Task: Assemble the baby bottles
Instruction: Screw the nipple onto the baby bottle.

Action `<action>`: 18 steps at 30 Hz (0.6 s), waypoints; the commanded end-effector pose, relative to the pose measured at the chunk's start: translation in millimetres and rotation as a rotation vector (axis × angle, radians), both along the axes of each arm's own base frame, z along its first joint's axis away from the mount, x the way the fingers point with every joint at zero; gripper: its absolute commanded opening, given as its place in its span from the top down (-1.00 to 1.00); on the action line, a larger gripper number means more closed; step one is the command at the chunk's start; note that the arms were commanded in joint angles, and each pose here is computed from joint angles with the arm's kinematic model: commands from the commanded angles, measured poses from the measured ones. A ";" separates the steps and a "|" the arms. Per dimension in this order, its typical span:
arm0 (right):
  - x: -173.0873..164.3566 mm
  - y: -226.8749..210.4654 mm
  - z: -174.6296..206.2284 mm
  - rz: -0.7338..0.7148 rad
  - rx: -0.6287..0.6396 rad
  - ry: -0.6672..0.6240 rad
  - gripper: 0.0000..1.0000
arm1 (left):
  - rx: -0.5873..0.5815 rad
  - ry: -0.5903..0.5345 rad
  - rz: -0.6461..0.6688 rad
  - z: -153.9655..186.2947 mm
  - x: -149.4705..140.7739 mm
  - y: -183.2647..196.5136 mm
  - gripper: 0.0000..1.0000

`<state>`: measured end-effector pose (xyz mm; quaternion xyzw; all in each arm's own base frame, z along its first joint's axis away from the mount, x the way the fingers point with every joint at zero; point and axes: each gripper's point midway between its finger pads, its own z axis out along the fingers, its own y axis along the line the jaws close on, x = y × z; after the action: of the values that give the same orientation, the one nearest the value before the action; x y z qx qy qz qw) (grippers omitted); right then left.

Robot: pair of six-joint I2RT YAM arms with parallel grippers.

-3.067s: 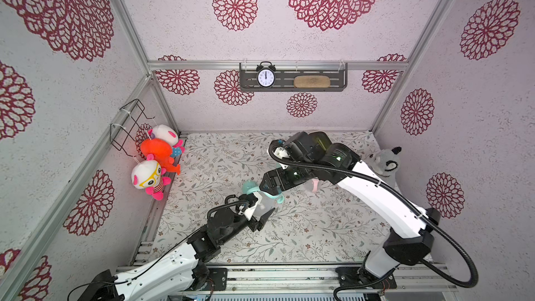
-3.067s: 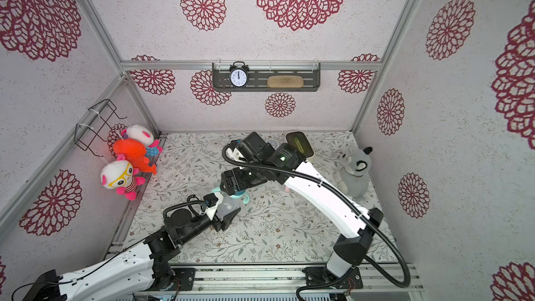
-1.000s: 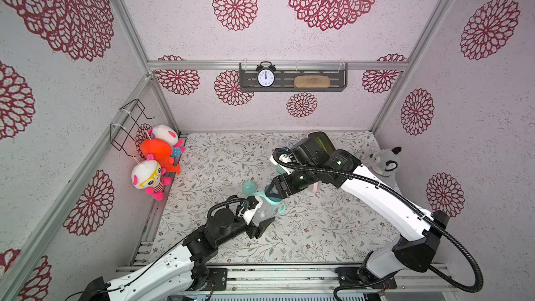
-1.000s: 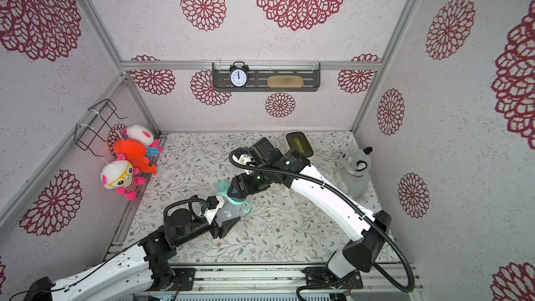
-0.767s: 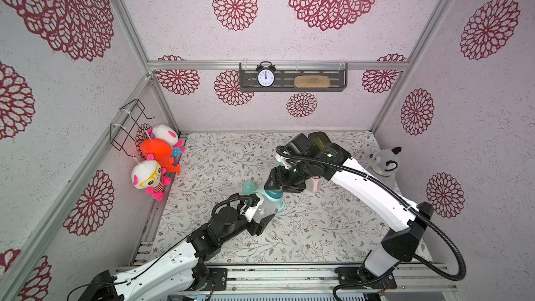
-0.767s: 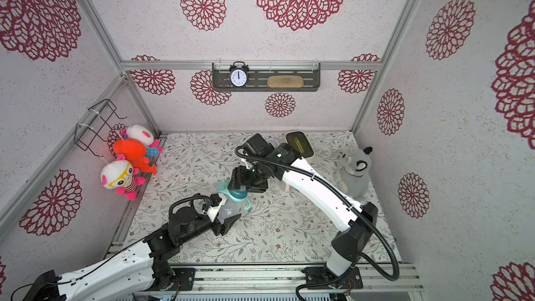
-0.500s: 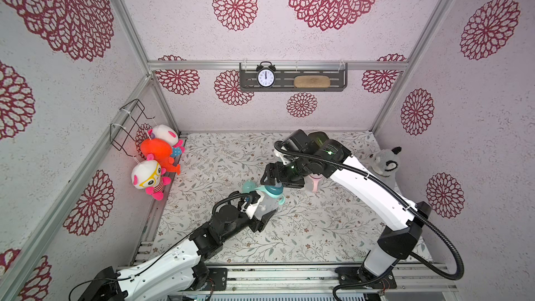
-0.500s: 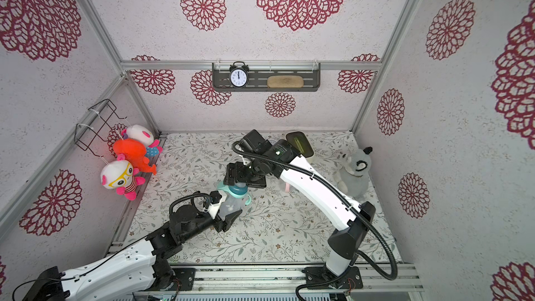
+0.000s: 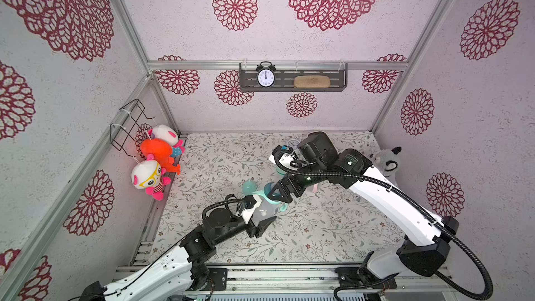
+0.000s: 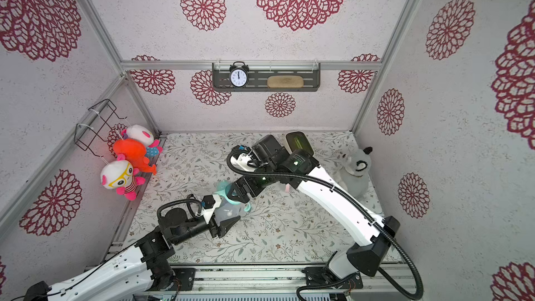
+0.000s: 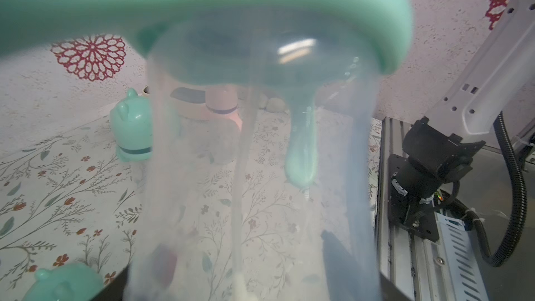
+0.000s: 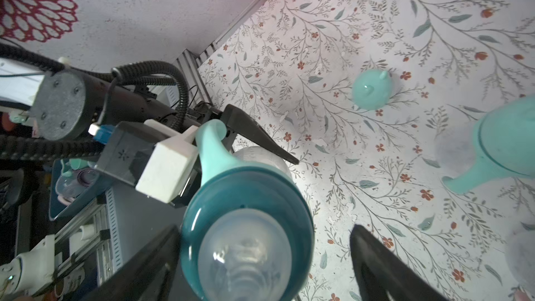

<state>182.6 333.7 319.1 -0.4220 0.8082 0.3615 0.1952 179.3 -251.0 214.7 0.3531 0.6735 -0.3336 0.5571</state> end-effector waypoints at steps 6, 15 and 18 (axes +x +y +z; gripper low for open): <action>-22.1 -1.8 4.8 0.137 0.059 0.003 -0.73 | -0.026 0.004 -0.039 9.0 -5.3 -3.2 1.00; -17.9 -2.0 6.8 0.120 0.060 -0.009 -0.55 | -0.012 0.006 -0.038 7.1 -2.9 -5.4 1.00; -15.6 -3.2 4.1 0.110 0.046 -0.013 -0.39 | -0.006 0.007 -0.039 6.8 -2.0 -6.4 1.00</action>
<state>170.3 333.8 306.3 -0.4549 0.7879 0.3798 0.1675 174.5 -254.9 203.3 0.3647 0.6831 -0.3427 0.5319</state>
